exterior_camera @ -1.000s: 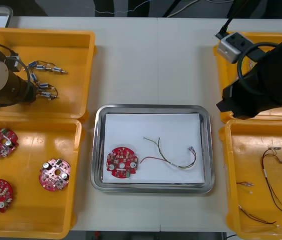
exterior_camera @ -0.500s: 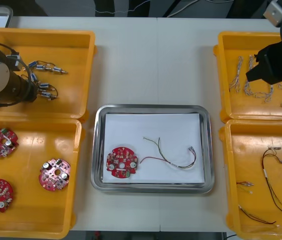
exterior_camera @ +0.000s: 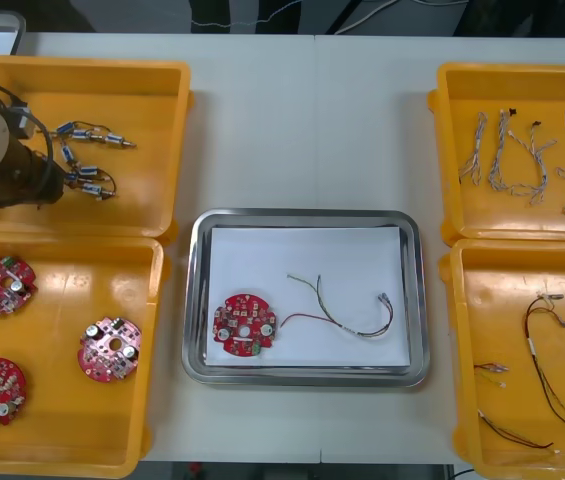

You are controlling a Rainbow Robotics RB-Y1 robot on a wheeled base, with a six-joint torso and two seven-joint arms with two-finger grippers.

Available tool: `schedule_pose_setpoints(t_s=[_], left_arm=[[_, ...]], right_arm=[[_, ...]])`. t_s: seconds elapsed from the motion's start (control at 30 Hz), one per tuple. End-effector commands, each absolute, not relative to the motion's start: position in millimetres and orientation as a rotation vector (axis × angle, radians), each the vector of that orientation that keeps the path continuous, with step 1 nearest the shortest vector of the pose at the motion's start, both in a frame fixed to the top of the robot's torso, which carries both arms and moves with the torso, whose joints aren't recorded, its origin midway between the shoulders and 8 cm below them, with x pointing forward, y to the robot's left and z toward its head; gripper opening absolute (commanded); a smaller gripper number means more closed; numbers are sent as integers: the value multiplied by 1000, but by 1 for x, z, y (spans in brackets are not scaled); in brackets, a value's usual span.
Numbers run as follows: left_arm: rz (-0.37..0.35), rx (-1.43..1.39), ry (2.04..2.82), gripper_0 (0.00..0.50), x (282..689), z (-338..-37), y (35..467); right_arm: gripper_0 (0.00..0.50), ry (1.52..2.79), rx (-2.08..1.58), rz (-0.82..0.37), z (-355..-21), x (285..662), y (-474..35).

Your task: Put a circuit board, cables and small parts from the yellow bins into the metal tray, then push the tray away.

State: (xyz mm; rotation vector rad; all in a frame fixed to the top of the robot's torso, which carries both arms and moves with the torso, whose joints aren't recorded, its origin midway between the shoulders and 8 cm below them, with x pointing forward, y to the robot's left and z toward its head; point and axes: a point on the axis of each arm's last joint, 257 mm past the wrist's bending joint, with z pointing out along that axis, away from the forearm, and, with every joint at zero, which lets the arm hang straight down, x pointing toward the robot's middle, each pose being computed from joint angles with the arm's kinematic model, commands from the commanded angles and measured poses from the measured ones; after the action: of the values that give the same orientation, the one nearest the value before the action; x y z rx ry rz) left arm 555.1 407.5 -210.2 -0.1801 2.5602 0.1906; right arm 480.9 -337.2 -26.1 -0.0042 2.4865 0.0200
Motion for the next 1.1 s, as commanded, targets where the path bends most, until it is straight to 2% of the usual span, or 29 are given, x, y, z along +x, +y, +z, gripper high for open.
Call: schedule_pose_setpoints(t_s=[0.03,0.43,0.7,1.03,1.1], left_arm=[[172,-229,2535,0,548,-183,410],[194,-197,2521,0,535,-140,399],[216,-169,2561,0,514,-113,374],[83,-160,2551,0,492,-95,315],[79,-127,2553,0,486,-93,305]], right_arm=[[500,2466,108,-1,-12,479,-370],[500,2565,266,85,-28,494,-395],[500,2560,285,53,-30,525,-404],[500,2521,140,2,-32,563,-420],[500,2511,116,2,-34,568,-422]])
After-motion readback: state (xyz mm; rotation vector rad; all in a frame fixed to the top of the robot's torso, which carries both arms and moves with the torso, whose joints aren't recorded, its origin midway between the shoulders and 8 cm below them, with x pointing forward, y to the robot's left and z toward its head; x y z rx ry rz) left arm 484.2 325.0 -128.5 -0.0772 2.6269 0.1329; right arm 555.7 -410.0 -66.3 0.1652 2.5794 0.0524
